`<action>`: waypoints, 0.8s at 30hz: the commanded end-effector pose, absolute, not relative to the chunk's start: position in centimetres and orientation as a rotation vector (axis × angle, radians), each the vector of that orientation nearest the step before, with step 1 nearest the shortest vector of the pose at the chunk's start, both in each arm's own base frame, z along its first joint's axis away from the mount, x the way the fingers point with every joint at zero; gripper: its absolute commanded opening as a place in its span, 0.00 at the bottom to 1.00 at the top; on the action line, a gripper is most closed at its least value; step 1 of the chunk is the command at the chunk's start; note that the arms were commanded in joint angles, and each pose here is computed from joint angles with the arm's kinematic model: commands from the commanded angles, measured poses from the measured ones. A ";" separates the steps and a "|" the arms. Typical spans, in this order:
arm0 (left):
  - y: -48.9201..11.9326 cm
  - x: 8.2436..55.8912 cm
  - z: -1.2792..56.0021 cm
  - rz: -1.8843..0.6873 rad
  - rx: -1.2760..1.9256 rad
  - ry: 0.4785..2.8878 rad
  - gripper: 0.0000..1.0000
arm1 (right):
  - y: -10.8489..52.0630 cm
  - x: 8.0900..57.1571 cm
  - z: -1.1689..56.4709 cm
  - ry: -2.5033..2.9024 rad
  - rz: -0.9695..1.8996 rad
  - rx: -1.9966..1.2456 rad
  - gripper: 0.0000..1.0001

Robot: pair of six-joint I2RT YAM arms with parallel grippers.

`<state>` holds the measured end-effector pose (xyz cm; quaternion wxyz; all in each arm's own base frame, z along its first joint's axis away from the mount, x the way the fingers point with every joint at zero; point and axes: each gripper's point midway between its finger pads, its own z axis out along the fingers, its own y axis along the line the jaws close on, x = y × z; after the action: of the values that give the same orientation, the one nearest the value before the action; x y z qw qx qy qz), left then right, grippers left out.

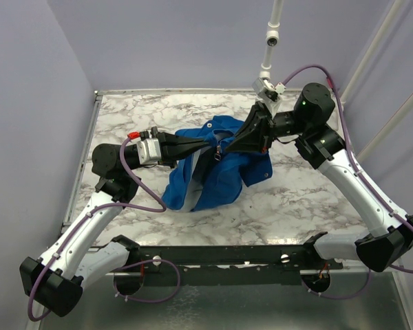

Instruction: Zip up the jacket

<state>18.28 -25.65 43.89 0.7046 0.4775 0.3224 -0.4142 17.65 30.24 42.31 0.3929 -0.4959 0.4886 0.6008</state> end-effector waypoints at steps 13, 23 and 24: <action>-25.5 16.7 45.4 -0.908 1.102 0.614 0.00 | 29.9 16.9 45.2 1.116 1.497 -1.308 0.01; -25.6 16.5 45.3 -0.914 1.112 0.610 0.00 | 29.9 16.8 45.2 1.110 1.512 -1.328 0.01; -25.6 16.5 45.2 -0.916 1.114 0.612 0.00 | 29.9 16.8 45.2 1.109 1.514 -1.330 0.01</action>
<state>17.86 -25.70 43.89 0.7017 0.4863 0.3132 -0.4159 17.44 30.25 44.02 0.4018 -0.5107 0.4658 0.6007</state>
